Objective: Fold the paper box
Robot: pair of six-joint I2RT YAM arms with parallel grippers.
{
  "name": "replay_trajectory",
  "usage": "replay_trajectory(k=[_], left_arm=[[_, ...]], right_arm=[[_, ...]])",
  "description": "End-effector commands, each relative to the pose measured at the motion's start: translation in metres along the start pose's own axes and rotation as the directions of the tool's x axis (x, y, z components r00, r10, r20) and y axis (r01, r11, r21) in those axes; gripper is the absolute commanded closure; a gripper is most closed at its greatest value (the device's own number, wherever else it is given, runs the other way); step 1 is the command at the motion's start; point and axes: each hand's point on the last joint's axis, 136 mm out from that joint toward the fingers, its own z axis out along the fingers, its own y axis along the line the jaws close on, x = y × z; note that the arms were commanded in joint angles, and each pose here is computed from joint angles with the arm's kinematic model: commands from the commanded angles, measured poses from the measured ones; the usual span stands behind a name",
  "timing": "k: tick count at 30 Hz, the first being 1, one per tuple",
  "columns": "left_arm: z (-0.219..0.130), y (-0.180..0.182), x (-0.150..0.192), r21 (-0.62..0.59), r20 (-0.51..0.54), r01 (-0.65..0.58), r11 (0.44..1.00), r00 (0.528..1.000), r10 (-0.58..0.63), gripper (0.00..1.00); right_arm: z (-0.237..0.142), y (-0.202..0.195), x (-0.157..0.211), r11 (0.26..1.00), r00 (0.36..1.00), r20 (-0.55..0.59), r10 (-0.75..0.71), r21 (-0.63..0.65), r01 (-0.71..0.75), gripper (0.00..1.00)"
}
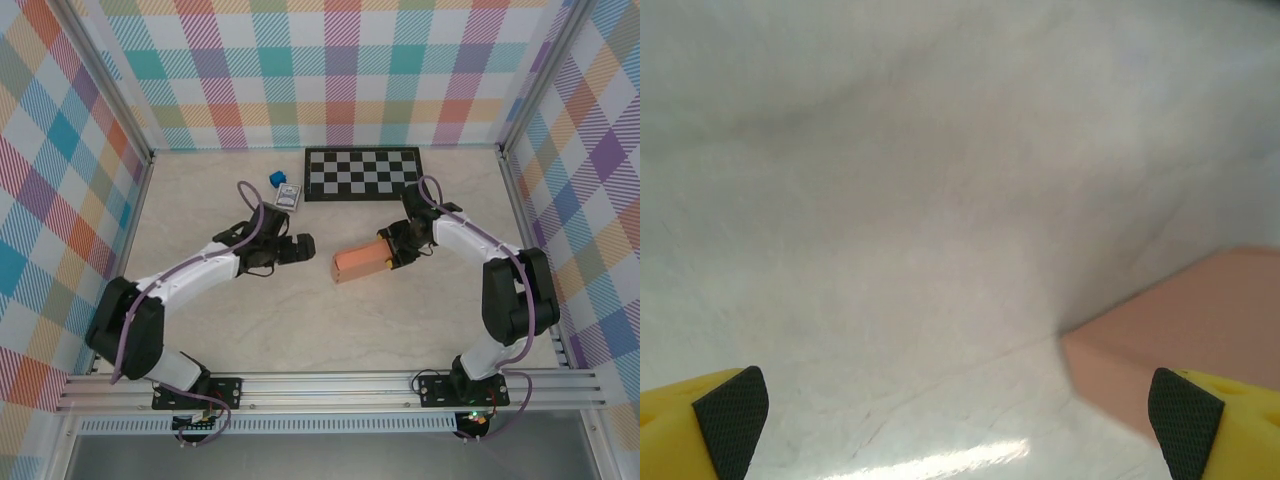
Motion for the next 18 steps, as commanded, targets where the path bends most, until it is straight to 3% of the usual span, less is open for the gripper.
replay_trajectory(k=[1,5,18], left_arm=[[0.000,-0.021,0.029,0.121,-0.098,-0.068,0.990,0.992,0.080,0.00],[-0.007,-0.041,0.021,0.231,-0.049,-0.088,0.969,0.994,0.102,0.00],[-0.003,-0.072,0.022,0.391,-0.083,-0.040,0.920,0.993,0.079,0.00]], right_arm=[[0.012,-0.008,-0.010,0.998,0.999,0.044,0.026,0.061,-0.029,0.46],[0.013,-0.008,-0.010,0.997,0.998,0.043,0.035,0.064,-0.038,0.46],[0.015,-0.008,-0.009,0.997,0.999,0.034,0.031,0.069,-0.033,0.46]])
